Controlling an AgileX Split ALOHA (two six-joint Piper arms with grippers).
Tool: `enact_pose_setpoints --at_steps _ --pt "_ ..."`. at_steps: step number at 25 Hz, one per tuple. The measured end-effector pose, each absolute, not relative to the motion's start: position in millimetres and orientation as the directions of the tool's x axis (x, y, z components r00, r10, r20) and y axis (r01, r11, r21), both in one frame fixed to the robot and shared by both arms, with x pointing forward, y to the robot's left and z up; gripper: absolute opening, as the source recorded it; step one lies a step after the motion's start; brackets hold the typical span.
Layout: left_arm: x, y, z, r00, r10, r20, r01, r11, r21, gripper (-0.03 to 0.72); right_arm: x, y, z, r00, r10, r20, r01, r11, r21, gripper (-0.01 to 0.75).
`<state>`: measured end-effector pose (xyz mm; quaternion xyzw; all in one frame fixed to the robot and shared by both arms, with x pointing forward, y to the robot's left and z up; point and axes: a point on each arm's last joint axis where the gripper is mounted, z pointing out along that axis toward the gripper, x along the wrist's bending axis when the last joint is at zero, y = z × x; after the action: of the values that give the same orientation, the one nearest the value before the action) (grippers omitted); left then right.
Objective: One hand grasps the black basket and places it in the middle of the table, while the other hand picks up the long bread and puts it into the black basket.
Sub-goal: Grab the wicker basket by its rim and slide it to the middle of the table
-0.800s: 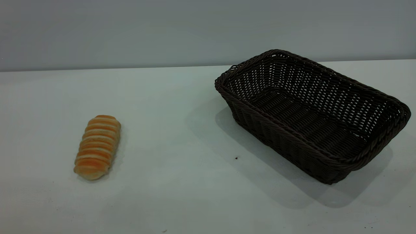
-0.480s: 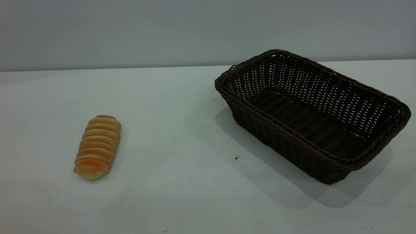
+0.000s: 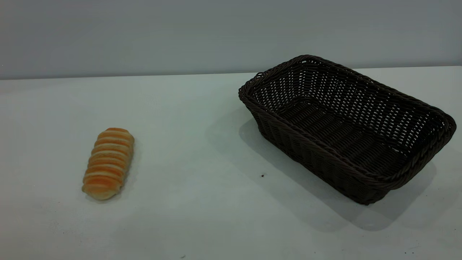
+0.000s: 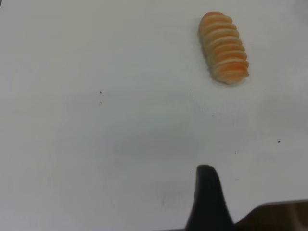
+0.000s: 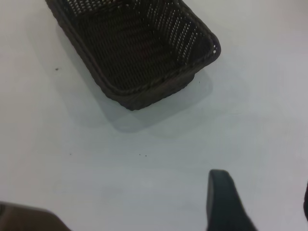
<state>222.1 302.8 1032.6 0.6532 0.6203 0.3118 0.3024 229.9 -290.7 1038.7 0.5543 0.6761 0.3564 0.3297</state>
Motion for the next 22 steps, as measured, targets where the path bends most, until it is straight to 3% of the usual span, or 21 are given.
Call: enact_pose_setpoints --at_steps 22 --pt "222.1 302.8 1032.6 0.036 0.999 0.032 0.622 -0.048 0.782 0.549 229.7 -289.3 1038.8 -0.177 0.984 -0.035 0.514 0.123 0.849 0.407"
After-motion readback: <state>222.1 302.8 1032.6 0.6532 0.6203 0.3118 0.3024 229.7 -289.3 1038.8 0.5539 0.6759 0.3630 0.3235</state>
